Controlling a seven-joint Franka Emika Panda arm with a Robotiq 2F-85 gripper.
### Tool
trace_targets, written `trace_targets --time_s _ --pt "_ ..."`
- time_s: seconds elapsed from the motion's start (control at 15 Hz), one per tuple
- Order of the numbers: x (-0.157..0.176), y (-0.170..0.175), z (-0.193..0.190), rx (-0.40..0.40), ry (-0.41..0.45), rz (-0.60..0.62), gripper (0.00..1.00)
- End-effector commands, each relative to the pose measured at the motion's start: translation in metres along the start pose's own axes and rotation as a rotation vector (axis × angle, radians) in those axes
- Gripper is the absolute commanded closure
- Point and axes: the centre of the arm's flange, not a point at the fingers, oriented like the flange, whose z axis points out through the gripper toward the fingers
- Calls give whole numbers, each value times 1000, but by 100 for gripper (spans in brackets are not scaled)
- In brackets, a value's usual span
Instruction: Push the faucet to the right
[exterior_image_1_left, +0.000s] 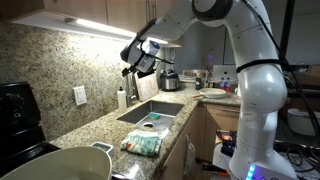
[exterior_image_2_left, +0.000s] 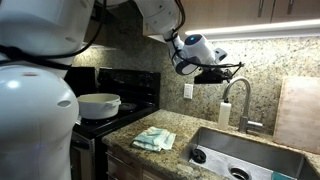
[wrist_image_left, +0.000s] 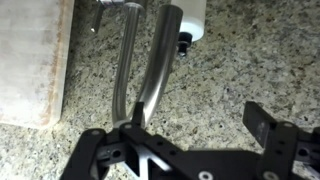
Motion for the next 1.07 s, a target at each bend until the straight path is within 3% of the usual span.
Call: trace_targets --time_s 0.0,0.4,1.0 --pt "-21 22 27 -69 21 10 0" --pt "-44 47 52 -134 14 29 0" --pt "-30 71 48 -248 57 70 0"
